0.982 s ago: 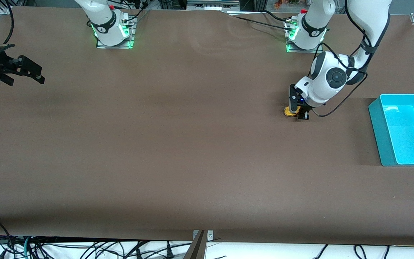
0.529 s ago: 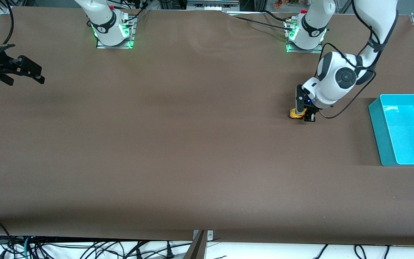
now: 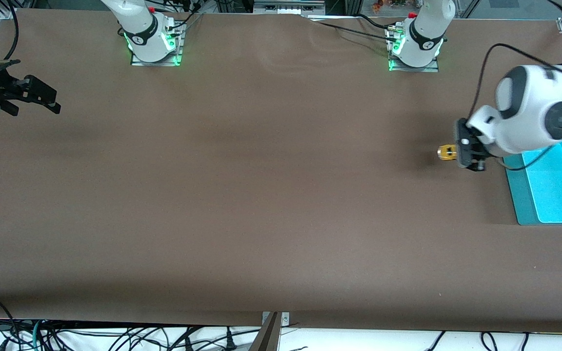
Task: Wind and store yellow beetle car
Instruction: 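Carry the car with the left gripper into the cyan box, then open the left gripper to release the car in the box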
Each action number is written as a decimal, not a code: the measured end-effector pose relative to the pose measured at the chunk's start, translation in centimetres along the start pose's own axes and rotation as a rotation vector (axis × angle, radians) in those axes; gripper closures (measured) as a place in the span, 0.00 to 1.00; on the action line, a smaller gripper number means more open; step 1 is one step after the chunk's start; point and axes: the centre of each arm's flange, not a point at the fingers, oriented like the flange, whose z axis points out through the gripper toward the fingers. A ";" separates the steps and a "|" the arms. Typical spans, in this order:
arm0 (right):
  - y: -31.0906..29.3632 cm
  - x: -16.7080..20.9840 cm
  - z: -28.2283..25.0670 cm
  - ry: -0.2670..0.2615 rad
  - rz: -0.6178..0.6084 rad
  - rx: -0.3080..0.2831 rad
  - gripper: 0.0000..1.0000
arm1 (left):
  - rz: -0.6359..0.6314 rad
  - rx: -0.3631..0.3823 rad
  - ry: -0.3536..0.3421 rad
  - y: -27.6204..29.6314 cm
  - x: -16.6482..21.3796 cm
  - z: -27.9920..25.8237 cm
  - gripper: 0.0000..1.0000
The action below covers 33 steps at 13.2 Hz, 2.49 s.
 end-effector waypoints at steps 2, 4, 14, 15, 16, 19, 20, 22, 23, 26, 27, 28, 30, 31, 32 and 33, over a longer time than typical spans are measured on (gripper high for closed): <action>0.0 0.0 0.0 0.000 0.001 0.000 0.00 | 0.000 -0.015 0.033 -2.0 -5.7 -1.7 0.54; 0.4 0.0 0.0 0.001 0.006 0.000 0.00 | -0.025 -0.032 0.041 -2.8 -12.8 -1.7 0.54; 0.6 0.0 -0.1 0.000 0.011 0.000 0.00 | 0.044 -0.098 0.070 -2.7 -34.9 10.8 0.54; 0.6 0.0 -0.1 0.000 0.011 0.000 0.00 | 0.039 -0.091 0.081 -2.7 -35.9 12.7 0.54; 0.6 0.0 -0.1 0.000 0.011 0.000 0.00 | 0.041 -0.085 0.089 -2.7 -36.5 14.1 0.54; 0.9 -0.1 0.0 -0.006 0.016 0.001 0.00 | 0.057 -0.083 0.099 -3.1 -36.3 15.1 0.54; 0.9 -0.2 0.1 -0.013 0.013 0.002 0.00 | 0.060 -0.082 0.100 -3.2 -36.1 15.2 0.54; 0.7 -0.2 0.0 -0.015 0.006 0.002 0.00 | 0.068 -0.082 0.101 -3.2 -36.1 15.2 0.49; 0.5 -0.2 0.0 -0.015 0.002 0.001 0.00 | 0.077 -0.083 0.103 -3.2 -36.0 15.3 0.39; 0.3 -0.2 0.0 -0.016 -0.004 0.001 0.00 | 0.088 -0.084 0.105 -3.3 -35.9 15.3 0.05; 0.3 -0.2 0.0 -0.016 -0.008 0.001 0.00 | 0.090 -0.083 0.105 -3.4 -35.9 15.1 0.00; 0.3 -0.2 0.0 -0.016 -0.012 0.001 0.00 | 0.090 -0.083 0.112 -3.6 -35.7 14.4 0.00; 0.3 -0.2 0.0 -0.016 -0.014 0.001 0.00 | 0.066 -0.077 0.147 -3.7 -35.8 11.3 0.00; 0.3 -0.2 0.0 -0.016 -0.014 0.001 0.00 | 0.051 -0.072 0.157 -3.5 -35.8 9.2 0.00; 0.3 -0.2 0.0 -0.016 -0.015 0.001 0.00 | 0.033 -0.069 0.156 -3.4 -35.5 6.8 0.00; 0.3 -0.2 0.0 -0.016 -0.016 0.001 0.00 | 0.016 -0.066 0.143 -3.5 -34.7 4.0 0.00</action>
